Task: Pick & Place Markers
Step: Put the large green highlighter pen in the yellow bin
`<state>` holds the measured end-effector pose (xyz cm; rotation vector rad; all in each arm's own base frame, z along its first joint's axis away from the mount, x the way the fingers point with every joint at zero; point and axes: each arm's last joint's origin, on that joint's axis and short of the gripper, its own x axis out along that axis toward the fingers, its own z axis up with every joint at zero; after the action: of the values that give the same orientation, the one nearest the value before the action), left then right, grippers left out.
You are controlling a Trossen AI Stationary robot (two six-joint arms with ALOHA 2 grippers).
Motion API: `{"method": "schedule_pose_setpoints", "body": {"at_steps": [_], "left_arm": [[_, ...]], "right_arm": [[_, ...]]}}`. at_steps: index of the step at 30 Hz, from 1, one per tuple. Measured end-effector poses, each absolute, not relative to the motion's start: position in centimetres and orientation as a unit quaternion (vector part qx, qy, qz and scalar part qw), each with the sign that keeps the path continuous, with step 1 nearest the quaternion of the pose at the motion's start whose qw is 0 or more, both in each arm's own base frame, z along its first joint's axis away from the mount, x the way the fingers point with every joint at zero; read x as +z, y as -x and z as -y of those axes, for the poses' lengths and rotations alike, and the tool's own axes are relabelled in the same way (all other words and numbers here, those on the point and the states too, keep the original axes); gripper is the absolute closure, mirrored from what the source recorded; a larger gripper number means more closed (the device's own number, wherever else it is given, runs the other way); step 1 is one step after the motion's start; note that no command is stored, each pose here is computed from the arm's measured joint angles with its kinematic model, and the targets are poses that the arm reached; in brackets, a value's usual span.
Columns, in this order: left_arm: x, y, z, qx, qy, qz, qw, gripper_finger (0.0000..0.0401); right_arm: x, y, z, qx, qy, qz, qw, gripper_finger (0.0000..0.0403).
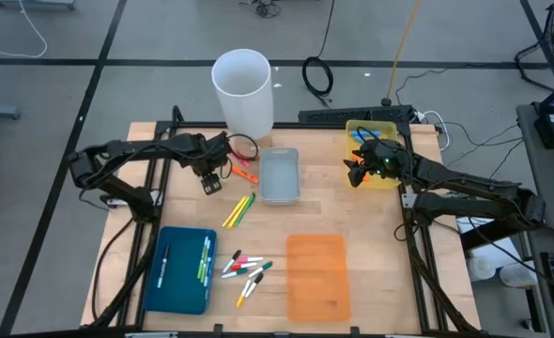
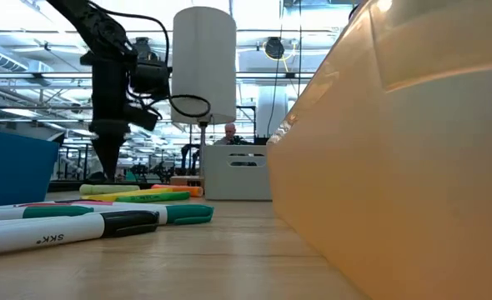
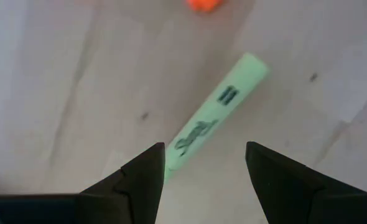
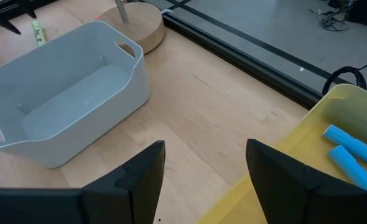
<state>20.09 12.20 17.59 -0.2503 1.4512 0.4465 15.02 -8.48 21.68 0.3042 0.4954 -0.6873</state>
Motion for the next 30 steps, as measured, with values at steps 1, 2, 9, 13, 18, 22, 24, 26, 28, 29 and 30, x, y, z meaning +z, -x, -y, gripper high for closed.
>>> {"method": "schedule_pose_setpoints", "body": {"at_steps": [1, 2, 9, 13, 18, 22, 24, 26, 28, 29, 30], "left_arm": [[17.2, -20.1, -12.1, 0.192, 0.11, -0.658, 0.72, 0.0171], [16.8, -20.1, -12.1, 0.182, 0.107, -0.66, 0.721, 0.0171], [12.8, -19.8, -12.4, 0.164, 0.098, -0.682, 0.706, 0.0172], [12.1, -19.9, -12.4, 0.141, 0.111, -0.687, 0.704, 0.0172], [12.8, -19.7, -11.9, 0.178, 0.132, -0.674, 0.705, 0.0172], [14.5, -18.6, -11.3, 0.266, 0.231, -0.658, 0.666, 0.0171], [15.3, -17.7, -10.7, 0.31, 0.282, -0.658, 0.626, 0.0171], [15.9, -16.8, -10.1, 0.356, 0.327, -0.659, 0.577, 0.0171], [16.1, -16.1, -9.4, 0.404, 0.364, -0.656, 0.524, 0.0171], [16.2, -15.7, -9.0, 0.428, 0.38, -0.653, 0.497, 0.0171], [16.3, -15.3, -8.7, 0.449, 0.389, -0.653, 0.47, 0.0171]], "right_arm": [[21.7, -15.0, 8.5, -0.332, -0.147, -0.239, 0.9, 0.0191], [21.7, -15.0, 8.5, -0.332, -0.147, -0.239, 0.9, 0.0191], [21.7, -15.0, 8.5, -0.332, -0.147, -0.24, 0.9, 0.0191], [21.7, -15.0, 8.5, -0.332, -0.147, -0.24, 0.9, 0.0191], [21.7, -15.0, 8.5, -0.333, -0.147, -0.24, 0.9, 0.0191], [21.7, -15.0, 8.5, -0.333, -0.147, -0.24, 0.9, 0.0191], [21.7, -15.0, 8.5, -0.333, -0.147, -0.24, 0.9, 0.0191], [21.7, -15.0, 8.5, -0.332, -0.147, -0.24, 0.9, 0.0191], [21.7, -15.0, 8.5, -0.333, -0.147, -0.24, 0.9, 0.0191], [21.7, -15.0, 8.5, -0.333, -0.147, -0.24, 0.9, 0.0191], [21.7, -15.0, 8.5, -0.333, -0.147, -0.24, 0.9, 0.0191]]}}
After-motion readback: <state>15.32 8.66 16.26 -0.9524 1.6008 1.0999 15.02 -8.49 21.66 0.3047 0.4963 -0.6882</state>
